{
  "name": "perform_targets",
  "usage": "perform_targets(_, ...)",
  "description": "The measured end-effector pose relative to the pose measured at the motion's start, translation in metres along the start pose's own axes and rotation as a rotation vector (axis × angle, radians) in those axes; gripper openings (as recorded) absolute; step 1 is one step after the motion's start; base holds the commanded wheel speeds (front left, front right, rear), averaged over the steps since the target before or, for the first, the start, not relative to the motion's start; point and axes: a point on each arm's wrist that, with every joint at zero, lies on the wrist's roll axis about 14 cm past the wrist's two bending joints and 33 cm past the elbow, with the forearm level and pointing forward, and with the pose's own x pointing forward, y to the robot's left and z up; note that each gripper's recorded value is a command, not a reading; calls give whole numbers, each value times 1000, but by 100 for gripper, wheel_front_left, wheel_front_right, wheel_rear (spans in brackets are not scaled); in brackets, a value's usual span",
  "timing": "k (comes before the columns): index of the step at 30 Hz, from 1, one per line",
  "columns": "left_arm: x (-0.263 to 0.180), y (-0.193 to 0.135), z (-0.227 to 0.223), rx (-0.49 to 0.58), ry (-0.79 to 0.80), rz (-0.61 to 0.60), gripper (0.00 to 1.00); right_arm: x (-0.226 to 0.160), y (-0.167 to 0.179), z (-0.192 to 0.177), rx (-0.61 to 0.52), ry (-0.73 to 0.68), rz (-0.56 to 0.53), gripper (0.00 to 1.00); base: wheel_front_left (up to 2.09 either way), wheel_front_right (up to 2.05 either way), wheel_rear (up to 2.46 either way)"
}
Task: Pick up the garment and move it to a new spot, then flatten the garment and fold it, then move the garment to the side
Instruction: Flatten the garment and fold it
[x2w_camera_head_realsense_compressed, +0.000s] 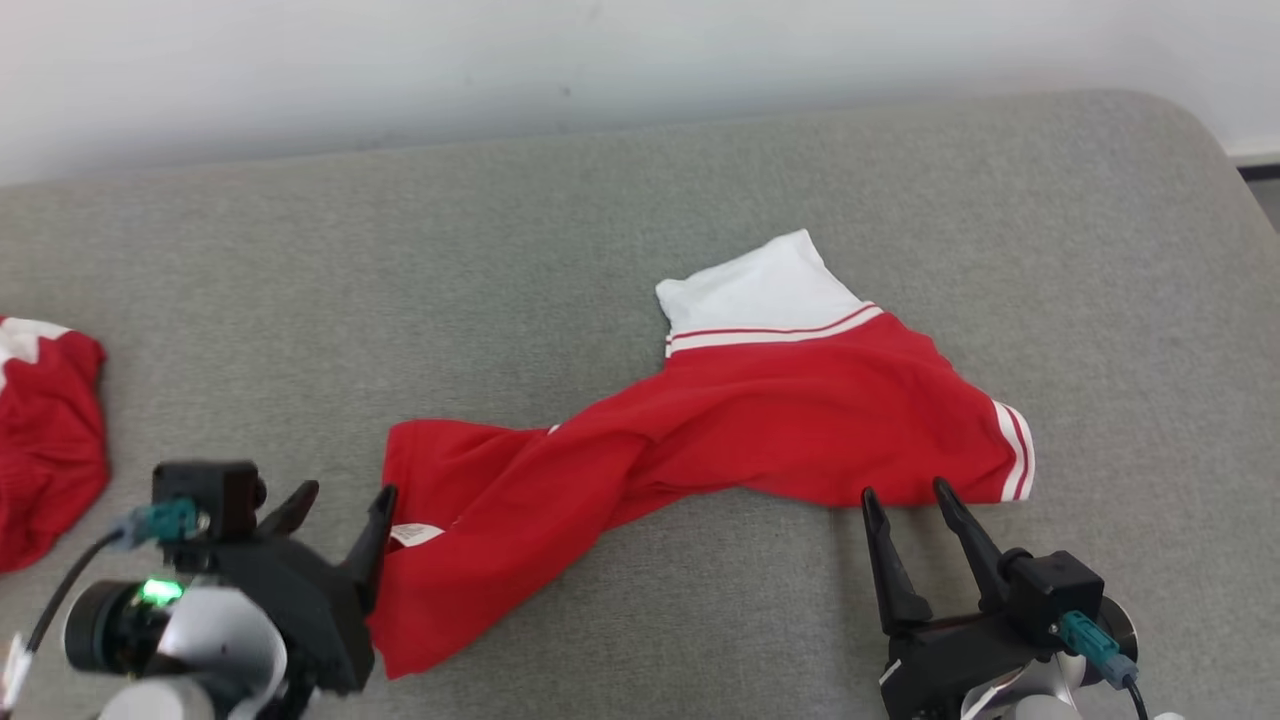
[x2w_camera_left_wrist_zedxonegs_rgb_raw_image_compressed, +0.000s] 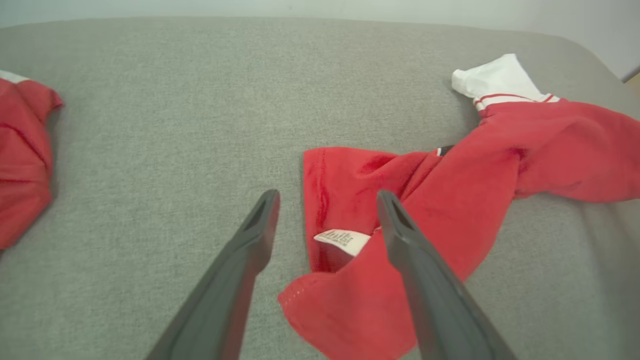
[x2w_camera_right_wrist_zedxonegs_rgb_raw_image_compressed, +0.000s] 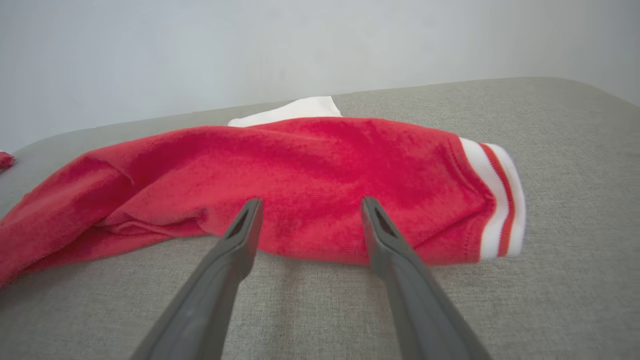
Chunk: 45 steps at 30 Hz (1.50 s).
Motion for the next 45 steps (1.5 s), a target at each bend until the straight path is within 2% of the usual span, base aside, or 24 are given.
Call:
perform_targets(8, 56, 4, -30, -12, 113, -2, 100, -3, -20, -3, -1, 10, -57, 100, 0, 0, 0)
perform_targets(17, 86, -1, -59, 3, 209, -24, 100, -14, -42, -14, 16, 41, -128, 100, 0, 0, 0)
perform_targets(18, 88, 0, -60, 5, 211, -25, 78, -15, -42, -15, 17, 43, -131, 100, 0, 0, 0)
perform_targets(19, 89, -1, -60, 4, 207, -25, 51, -15, -43, -15, 17, 45, -133, 100, 0, 0, 0)
perform_targets(20, 91, -1, -58, 2, 196, -25, 0, -16, -43, -15, 18, 46, -134, 100, 0, 0, 0)
perform_targets(25, 97, -3, -36, -22, 76, -26, 0, -12, -41, -14, 22, 39, -125, 100, 0, 0, 0)
perform_targets(31, 107, -15, 40, -11, -219, -64, 0, -11, -39, -14, 21, 40, -119, 100, 0, 0, 0)
perform_targets(32, 108, -22, 67, -2, -321, -84, 0, -11, -39, -15, 21, 41, -119, 100, 0, 0, 0)
perform_targets(37, 109, -36, 116, 17, -498, -118, 0, -12, -42, -16, 28, 45, -127, 100, 0, 0, 0)
perform_targets(40, 119, -33, 120, 46, -497, -106, 0, -13, -42, -17, 29, 48, -128, 100, 0, 0, 0)
perform_targets(45, 140, -20, 97, 84, -419, -67, 0, -12, -45, -18, 31, 51, -135, 100, 0, 0, 0)
